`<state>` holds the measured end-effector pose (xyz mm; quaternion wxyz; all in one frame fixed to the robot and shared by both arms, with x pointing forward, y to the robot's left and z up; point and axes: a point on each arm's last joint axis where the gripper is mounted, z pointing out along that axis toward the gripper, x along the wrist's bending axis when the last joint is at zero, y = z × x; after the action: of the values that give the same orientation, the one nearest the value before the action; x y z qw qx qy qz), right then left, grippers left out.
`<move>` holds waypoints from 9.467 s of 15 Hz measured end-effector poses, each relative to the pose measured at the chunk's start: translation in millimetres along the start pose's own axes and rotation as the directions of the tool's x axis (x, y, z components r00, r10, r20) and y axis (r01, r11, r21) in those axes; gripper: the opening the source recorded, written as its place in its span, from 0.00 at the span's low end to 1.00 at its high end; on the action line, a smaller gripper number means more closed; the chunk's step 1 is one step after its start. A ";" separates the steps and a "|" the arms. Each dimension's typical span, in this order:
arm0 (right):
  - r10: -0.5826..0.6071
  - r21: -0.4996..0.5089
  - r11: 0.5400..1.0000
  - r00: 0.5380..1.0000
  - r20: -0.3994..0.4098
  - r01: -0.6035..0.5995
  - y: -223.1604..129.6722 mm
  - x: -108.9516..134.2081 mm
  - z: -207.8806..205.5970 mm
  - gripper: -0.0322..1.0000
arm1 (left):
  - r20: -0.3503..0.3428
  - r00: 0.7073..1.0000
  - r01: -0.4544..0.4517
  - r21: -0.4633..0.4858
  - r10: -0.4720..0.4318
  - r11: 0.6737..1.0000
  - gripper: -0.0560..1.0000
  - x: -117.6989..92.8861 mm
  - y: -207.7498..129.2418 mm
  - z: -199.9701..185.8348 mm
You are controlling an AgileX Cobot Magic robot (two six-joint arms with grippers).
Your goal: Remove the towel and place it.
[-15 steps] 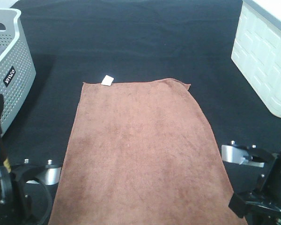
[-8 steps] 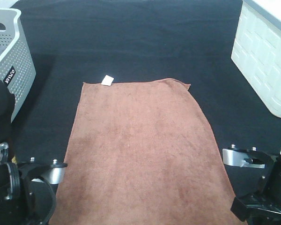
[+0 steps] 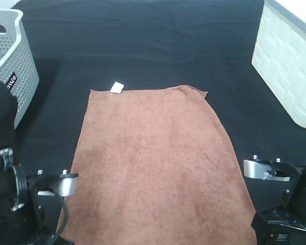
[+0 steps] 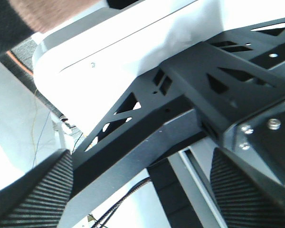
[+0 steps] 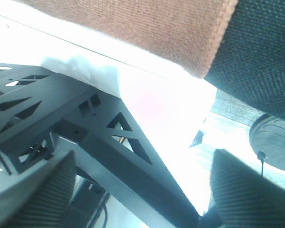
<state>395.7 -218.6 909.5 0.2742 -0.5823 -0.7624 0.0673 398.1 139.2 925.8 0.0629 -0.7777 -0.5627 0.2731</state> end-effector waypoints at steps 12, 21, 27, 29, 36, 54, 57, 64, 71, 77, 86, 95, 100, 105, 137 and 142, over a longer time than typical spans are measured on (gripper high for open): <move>0.046 -0.524 0.852 0.998 0.043 -0.016 68.4 -16.5 -169.8 0.89 | -0.250 0.965 -0.189 -0.460 0.077 0.867 0.82 25.0 86.0 -147.7; -0.064 -0.581 0.811 0.998 0.028 0.069 155.7 -37.2 -187.9 0.94 | -0.101 0.994 -0.016 -0.573 -0.051 0.820 0.83 113.3 192.2 -176.3; -0.125 -0.545 0.828 0.991 0.047 0.130 235.1 -58.2 -191.5 0.94 | -0.048 0.999 -0.010 -0.634 -0.026 0.773 0.83 128.2 228.9 -173.2; -0.135 -0.526 0.840 0.990 0.039 0.136 263.1 -68.9 -181.1 0.94 | 0.005 1.000 0.023 -0.650 -0.026 0.760 0.83 136.3 246.2 -166.8; -0.166 -0.534 0.838 0.985 -0.051 0.113 306.8 -81.7 -153.3 0.94 | 0.035 0.999 0.027 -0.645 -0.005 0.764 0.83 151.1 278.2 -143.5; -0.220 -0.568 0.811 0.973 -0.076 0.139 329.3 -47.9 -132.4 0.93 | 0.134 0.991 0.087 -0.692 0.009 0.717 0.75 135.1 296.4 -134.6; -0.220 -0.563 0.813 0.974 -0.062 0.148 329.2 -47.5 -131.7 0.92 | 0.134 0.991 0.092 -0.702 0.004 0.706 0.67 136.5 298.6 -133.6; -0.182 -0.550 0.808 0.977 0.108 0.211 332.8 -61.0 -128.7 0.08 | 0.070 0.998 0.057 -0.717 -0.010 0.695 0.06 142.5 303.0 -128.6; -0.194 -0.556 0.799 0.973 0.123 0.229 333.8 -61.4 -133.0 0.03 | 0.017 1.000 0.010 -0.738 0.003 0.675 0.05 140.7 307.1 -136.3; -0.197 -0.661 0.682 0.949 0.248 0.314 343.1 -53.9 -169.7 0.03 | -0.052 0.998 -0.062 -0.841 0.034 0.537 0.05 129.8 311.4 -182.2; -0.075 -0.833 0.398 0.919 0.387 0.383 354.8 -52.7 -213.2 0.03 | -0.214 0.977 -0.208 -0.939 0.008 0.273 0.05 134.0 323.9 -209.8; -0.042 -0.874 0.322 0.928 0.371 0.364 375.2 -62.9 -195.9 0.03 | -0.238 0.971 -0.224 -0.950 -0.038 0.218 0.05 149.0 342.7 -189.7; -0.045 -0.896 0.290 0.940 0.337 0.335 387.8 -68.6 -179.8 0.03 | -0.238 0.969 -0.222 -0.955 -0.063 0.197 0.05 156.5 351.4 -177.8; -0.057 -0.911 0.266 0.949 0.311 0.315 390.4 -67.6 -178.0 0.03 | -0.234 0.969 -0.217 -0.958 -0.077 0.187 0.05 161.2 356.2 -170.5; 0.020 -0.937 0.232 0.962 0.274 0.262 406.9 -99.1 -153.5 0.33 | -0.188 0.976 -0.173 -0.976 -0.114 0.132 0.65 168.9 364.0 -161.4; -0.015 -0.958 0.231 0.985 0.173 0.172 406.9 -94.0 -152.5 0.07 | -0.188 0.976 -0.173 -0.976 -0.114 0.132 0.65 168.9 364.0 -161.4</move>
<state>833.7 -211.2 834.0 -0.1892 -0.5747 -0.6900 -0.3973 820.9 196.1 854.5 -0.4096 -0.6611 -0.5765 -0.2505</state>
